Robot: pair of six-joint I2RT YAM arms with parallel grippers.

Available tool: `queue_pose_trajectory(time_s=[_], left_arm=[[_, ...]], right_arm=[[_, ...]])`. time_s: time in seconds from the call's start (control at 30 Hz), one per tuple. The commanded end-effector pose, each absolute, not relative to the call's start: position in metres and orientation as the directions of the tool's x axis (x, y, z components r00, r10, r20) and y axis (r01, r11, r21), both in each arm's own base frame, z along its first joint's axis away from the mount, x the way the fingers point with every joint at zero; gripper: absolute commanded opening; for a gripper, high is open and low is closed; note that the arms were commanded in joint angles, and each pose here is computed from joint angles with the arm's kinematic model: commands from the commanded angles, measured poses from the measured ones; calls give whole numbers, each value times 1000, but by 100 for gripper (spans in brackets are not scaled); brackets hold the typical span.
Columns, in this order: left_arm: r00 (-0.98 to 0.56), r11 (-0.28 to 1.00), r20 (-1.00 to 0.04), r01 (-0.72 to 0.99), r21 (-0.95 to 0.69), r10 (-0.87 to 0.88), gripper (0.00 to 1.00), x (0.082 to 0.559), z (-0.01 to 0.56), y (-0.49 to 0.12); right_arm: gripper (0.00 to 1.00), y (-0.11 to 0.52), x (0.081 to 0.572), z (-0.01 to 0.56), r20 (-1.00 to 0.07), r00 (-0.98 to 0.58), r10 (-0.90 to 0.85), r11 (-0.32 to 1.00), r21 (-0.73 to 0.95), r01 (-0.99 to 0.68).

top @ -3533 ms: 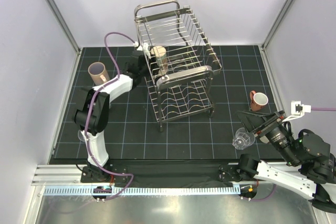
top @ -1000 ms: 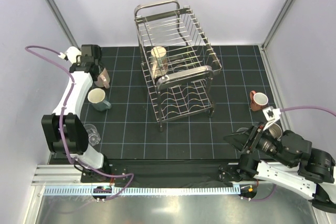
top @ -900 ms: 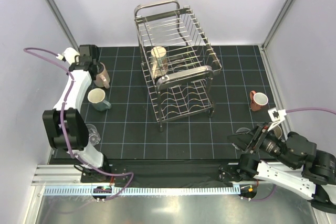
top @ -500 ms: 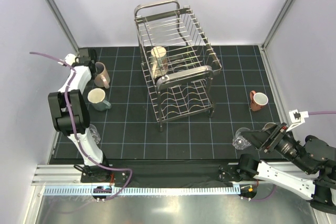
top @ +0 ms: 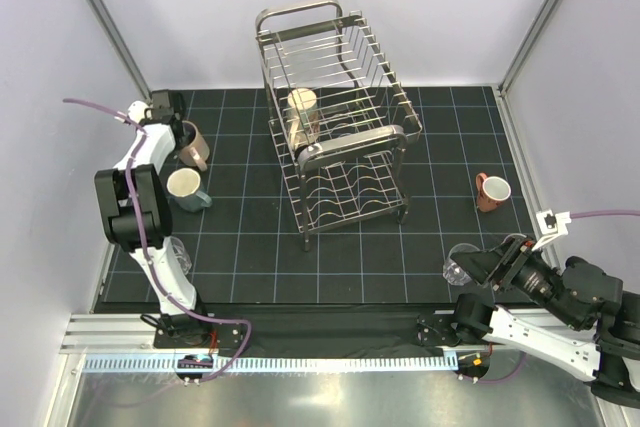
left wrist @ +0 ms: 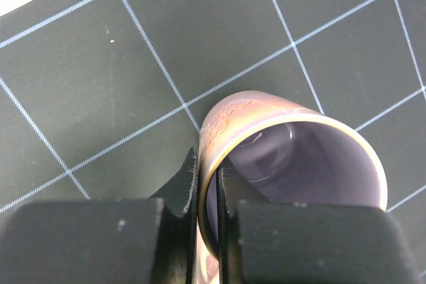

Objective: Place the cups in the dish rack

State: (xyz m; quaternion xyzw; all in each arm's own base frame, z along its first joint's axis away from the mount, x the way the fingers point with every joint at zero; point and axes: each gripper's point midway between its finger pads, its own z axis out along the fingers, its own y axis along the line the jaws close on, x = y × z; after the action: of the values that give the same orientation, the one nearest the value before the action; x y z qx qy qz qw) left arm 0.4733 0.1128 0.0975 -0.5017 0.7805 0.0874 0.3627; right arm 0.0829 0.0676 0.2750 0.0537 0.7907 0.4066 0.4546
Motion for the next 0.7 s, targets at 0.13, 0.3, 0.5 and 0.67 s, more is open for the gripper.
queue_pose_trajectory(time_s=[0.13,0.3,0.5,0.67], left_arm=[[-182,492,-653,-806,-330,-735,0,483,133,111],[-129,494,-610,-725,-481,-782,0,478,184,89],[-37,483,-552,-536,-693,-833,0,448,288,58],[0,459,-489,-348,-818,-872,0,395,360,28]], right_arm=[[63,72,88,279,-673,-572,470,661,697,-277],[63,76,89,279,-681,-572,457,669,687,-282],[63,83,86,288,-678,-579,452,643,698,-316],[63,86,85,295,-695,-575,432,639,686,-349]])
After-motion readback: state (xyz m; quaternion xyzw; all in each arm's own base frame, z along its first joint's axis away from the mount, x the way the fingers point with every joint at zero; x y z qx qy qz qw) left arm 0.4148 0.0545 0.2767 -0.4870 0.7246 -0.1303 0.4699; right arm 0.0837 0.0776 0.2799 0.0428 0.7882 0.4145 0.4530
